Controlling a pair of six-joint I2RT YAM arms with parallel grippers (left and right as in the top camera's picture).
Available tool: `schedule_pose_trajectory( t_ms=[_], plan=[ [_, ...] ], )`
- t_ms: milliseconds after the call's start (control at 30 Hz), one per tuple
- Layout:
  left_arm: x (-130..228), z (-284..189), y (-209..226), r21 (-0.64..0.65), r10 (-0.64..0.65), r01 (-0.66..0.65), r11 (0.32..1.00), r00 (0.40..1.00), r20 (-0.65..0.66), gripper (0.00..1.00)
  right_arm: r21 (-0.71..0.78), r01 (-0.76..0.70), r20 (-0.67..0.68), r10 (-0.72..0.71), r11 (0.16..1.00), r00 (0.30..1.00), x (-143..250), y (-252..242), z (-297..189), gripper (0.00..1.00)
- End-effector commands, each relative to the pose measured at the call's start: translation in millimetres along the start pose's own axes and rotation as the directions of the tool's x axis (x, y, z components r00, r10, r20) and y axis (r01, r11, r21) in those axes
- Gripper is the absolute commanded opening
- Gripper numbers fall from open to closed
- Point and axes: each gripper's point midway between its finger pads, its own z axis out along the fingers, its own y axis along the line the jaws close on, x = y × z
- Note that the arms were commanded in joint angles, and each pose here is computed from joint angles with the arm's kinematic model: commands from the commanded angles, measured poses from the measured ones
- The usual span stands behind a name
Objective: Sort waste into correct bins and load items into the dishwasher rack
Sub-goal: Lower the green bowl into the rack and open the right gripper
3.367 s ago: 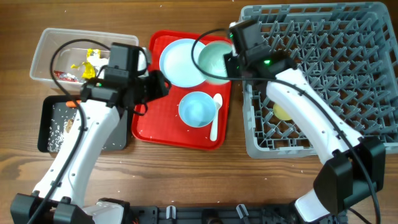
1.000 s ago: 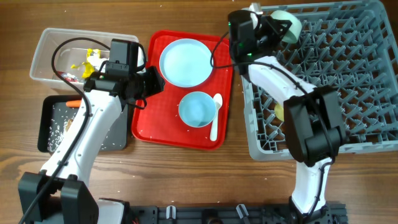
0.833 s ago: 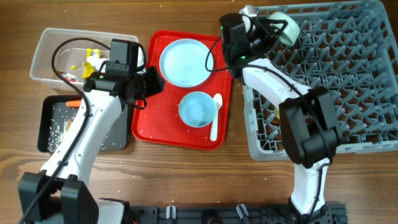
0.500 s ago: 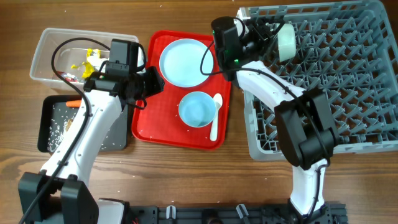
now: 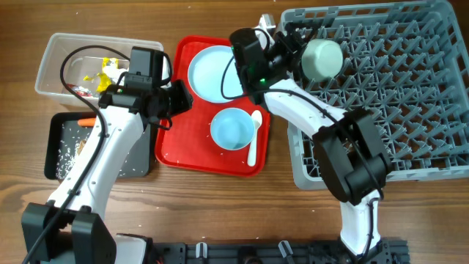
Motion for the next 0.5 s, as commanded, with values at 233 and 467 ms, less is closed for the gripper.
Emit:
schedule_pose_trajectory(
  t_ms=[233, 467],
  plan=[
    [-7.7, -1.8, 5.8, -0.041, 0.007, -0.006, 0.999, 1.000, 0.027, 0.37, 0.040, -0.389, 0.049, 0.387, 0.920, 0.921, 15.8, -133.3, -9.5, 0.98],
    [-8.2, -1.8, 5.5, -0.040, 0.008, -0.007, 0.999, 1.000, 0.029, 0.38, 0.121, -0.721, 0.095, 0.715, 0.682, 0.693, 87.9, -280.6, -5.0, 1.00]
  ],
)
